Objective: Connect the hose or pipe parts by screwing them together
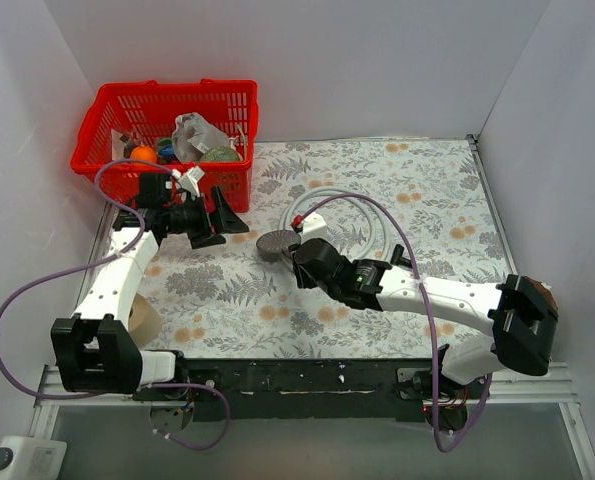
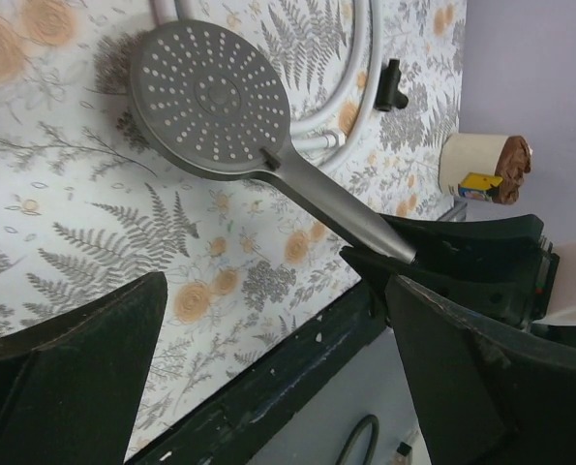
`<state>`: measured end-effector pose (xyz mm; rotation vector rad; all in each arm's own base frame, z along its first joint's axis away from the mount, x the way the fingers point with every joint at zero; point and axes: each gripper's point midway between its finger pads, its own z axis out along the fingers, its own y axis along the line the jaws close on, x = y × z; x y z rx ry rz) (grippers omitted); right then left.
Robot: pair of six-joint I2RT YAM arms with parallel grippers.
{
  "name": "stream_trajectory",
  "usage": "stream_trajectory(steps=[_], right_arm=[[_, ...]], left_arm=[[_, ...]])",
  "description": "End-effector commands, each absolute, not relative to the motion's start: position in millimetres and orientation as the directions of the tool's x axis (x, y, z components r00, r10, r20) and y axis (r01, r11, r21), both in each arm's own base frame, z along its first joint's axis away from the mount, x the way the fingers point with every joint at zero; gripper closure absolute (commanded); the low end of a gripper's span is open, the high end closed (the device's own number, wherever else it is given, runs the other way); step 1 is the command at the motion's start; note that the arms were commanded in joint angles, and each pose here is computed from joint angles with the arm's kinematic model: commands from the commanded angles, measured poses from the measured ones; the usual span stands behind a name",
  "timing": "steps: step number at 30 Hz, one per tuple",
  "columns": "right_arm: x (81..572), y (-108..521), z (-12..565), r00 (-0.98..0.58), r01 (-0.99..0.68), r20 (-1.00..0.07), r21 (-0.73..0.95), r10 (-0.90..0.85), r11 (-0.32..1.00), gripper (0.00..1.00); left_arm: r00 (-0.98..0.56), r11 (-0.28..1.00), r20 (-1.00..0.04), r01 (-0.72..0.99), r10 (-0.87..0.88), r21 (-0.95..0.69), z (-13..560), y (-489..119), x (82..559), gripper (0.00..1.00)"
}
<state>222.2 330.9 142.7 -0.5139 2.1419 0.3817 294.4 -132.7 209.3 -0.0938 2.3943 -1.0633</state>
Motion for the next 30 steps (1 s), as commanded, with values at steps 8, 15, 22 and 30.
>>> stream_trajectory(steps=[8, 15, 22, 30], right_arm=[[216, 354, 219, -0.412, -0.456, -0.911, 0.227, 0.022, 0.861, 0.99], [221, 355, 234, -0.378, -0.438, -0.925, 0.212, 0.035, 0.874, 0.99], [227, 346, 226, -0.403, -0.342, -0.914, 0.207, 0.057, 0.917, 0.99], [213, 371, 247, -0.364, -0.394, -0.923, 0.273, 0.124, 0.878, 0.99]], left_arm=[[-0.911, 0.596, -0.271, 0.034, -0.312, -0.802, 205, -182, 298, 0.02], [-0.929, 0.589, -0.219, 0.002, -0.297, -0.808, 187, -186, 280, 0.02], [-0.913, 0.598, -0.223, -0.027, -0.342, -0.801, 175, -179, 254, 0.02], [-0.888, 0.607, -0.207, -0.096, -0.41, -0.789, 163, -173, 260, 0.02]])
